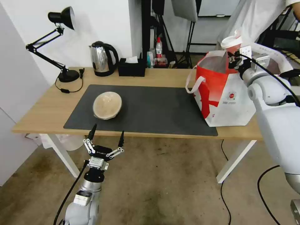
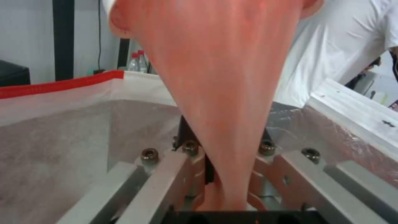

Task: Pick up the trash from the table and place it into the takeout bag.

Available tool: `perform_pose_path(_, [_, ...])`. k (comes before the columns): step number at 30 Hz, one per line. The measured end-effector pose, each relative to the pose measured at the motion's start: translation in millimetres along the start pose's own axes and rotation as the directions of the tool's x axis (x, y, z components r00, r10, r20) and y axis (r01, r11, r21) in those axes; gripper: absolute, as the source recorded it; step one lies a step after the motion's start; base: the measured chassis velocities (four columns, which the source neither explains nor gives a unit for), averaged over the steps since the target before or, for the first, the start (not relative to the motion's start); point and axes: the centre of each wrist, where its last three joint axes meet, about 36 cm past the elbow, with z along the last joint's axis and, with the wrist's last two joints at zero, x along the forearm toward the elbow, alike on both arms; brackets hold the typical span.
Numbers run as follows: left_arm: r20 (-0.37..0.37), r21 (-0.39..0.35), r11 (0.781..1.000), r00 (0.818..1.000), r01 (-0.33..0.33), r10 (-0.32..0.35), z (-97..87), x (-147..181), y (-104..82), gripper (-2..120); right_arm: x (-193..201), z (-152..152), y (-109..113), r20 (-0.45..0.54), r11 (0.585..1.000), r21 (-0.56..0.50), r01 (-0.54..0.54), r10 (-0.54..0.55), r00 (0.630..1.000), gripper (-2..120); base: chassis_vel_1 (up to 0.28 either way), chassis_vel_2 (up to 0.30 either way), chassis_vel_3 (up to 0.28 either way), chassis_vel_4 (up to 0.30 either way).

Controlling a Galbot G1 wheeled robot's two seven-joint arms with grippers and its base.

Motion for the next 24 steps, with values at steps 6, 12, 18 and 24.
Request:
perform_pose_path(6, [0.004, 0.001, 1.000, 1.000, -0.002, 0.002, -1.1, -1, -0.9, 100, 9, -15, -5, -0.032, 1.000, 0.006, 0.006, -0.006, 0.999, 6, 0.000, 0.000, 0.000, 0.000])
perform_pose_path(12, [0.007, 0.000, 1.000, 1.000, -0.005, 0.005, -5.1, -1, -1.3, 100, 22, -24, -11, -0.059, 1.000, 0.012, 0.027, -0.026, 0.998, 6, 0.000, 0.000, 0.000, 0.000])
perform_pose_path(18, [0.012, -0.002, 1.000, 1.000, -0.007, 0.007, -9.1, -1, -1.6, 100, 28, -25, -14, -0.055, 0.999, 0.025, 0.019, -0.018, 0.998, 6, 0.000, 0.000, 0.000, 0.000])
perform_pose_path(24, [0.021, -0.007, 1.000, 1.000, -0.009, 0.009, -13.3, -3, -0.8, 100, 34, -23, -19, -0.060, 0.999, 0.041, 0.015, -0.013, 0.998, 21, 0.000, 0.000, 0.000, 0.000])
